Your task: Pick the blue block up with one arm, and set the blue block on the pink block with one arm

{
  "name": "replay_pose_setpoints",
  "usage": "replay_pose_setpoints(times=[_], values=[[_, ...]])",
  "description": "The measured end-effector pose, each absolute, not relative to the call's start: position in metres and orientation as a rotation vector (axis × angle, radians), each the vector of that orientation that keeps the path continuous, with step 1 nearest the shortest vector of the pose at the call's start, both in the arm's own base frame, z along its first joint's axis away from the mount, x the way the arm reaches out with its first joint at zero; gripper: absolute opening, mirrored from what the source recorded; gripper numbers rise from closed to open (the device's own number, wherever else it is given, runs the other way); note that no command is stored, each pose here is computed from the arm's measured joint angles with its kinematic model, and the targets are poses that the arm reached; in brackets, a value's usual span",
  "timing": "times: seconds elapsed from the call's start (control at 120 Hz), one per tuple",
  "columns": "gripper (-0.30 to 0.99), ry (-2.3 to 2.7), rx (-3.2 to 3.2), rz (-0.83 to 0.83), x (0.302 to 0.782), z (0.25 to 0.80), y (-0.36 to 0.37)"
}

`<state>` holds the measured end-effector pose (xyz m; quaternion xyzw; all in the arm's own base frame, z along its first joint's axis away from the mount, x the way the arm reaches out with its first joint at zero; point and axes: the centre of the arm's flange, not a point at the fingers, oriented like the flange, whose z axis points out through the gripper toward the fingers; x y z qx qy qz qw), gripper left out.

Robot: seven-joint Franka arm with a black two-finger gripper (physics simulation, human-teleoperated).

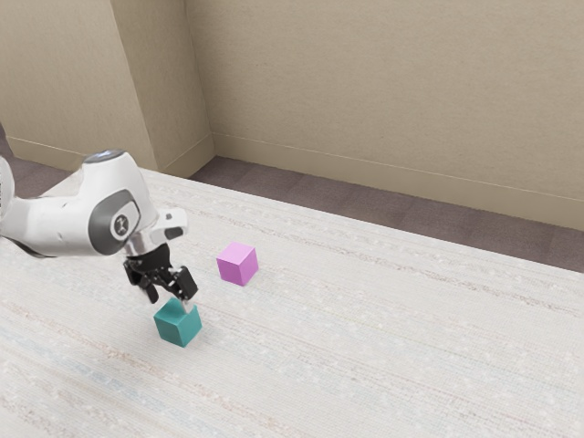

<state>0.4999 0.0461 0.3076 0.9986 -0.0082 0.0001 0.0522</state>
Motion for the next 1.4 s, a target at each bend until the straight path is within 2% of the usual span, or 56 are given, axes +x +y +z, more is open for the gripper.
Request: replay_pose_setpoints(times=[0.15,0.492,1.017,1.4], values=[[0.69,-0.09,3.076,-0.099,0.503,0.307,0.024],[0.69,0.145,3.088,-0.202,0.499,0.299,0.048],[0.69,0.131,3.105,-0.036,0.515,0.294,0.048],[0.69,0.082,3.084,-0.047,0.514,0.279,0.045]])
